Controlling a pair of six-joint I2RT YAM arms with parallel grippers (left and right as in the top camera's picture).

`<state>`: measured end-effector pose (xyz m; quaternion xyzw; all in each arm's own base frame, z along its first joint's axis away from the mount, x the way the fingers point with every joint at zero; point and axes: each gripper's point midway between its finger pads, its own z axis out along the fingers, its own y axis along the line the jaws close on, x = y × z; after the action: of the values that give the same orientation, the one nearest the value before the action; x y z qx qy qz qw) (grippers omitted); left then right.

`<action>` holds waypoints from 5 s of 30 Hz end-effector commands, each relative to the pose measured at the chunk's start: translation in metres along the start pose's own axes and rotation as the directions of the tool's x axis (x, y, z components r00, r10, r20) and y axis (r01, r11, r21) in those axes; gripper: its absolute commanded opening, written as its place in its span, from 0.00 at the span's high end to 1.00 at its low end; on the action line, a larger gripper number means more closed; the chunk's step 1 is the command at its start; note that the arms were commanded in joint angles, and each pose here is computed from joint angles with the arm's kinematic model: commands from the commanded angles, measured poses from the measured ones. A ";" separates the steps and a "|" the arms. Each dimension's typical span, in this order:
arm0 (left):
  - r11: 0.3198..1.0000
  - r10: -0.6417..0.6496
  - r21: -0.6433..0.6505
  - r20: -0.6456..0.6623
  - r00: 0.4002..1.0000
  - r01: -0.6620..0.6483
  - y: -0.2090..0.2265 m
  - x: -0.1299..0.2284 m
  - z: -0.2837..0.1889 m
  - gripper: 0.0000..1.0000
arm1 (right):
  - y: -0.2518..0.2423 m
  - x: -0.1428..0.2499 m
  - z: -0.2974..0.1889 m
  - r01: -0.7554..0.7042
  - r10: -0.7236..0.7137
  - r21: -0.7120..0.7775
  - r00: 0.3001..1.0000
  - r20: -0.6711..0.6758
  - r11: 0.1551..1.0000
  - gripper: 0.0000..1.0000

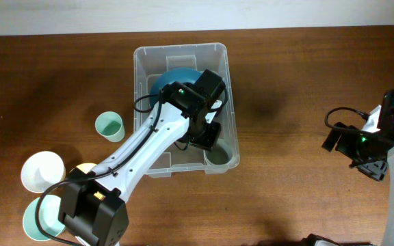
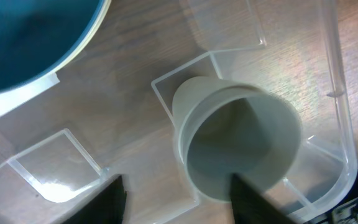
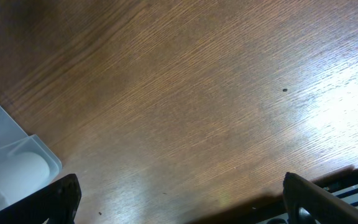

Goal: Pack container
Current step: 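Open the left gripper and withdraw it from the bin, then grip the mint-green cup with the left gripper, then carry the mint-green cup into the bin and nest it on the grey cup, then open the left gripper and withdraw it to the left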

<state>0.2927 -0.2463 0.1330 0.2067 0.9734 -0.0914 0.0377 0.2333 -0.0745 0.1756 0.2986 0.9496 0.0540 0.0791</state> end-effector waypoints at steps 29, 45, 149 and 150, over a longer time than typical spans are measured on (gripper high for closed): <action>0.761 -0.604 -0.097 0.255 0.755 0.641 0.296 0.057 -0.075 0.21 | -0.004 0.000 0.000 0.005 -0.005 0.014 1.000 0.000 1.000 0.01; 0.773 -0.626 -0.078 0.064 0.777 0.629 0.316 0.057 0.029 0.26 | -0.004 0.000 0.000 0.005 -0.005 0.015 1.000 0.000 1.000 0.01; 0.529 -0.844 -0.095 0.051 0.534 0.844 0.270 0.127 -0.034 0.01 | -0.004 0.000 0.000 0.005 -0.005 0.014 1.000 -0.001 1.000 0.01; 0.528 -0.845 -0.101 0.037 0.534 0.843 0.268 0.132 -0.023 0.01 | -0.004 0.000 0.000 0.005 -0.005 0.014 1.000 -0.001 1.000 0.01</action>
<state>0.2944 0.0649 0.1228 -0.2862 0.9577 -0.0215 0.0232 0.2322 -0.0747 0.1754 0.2991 0.9497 0.0525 0.0771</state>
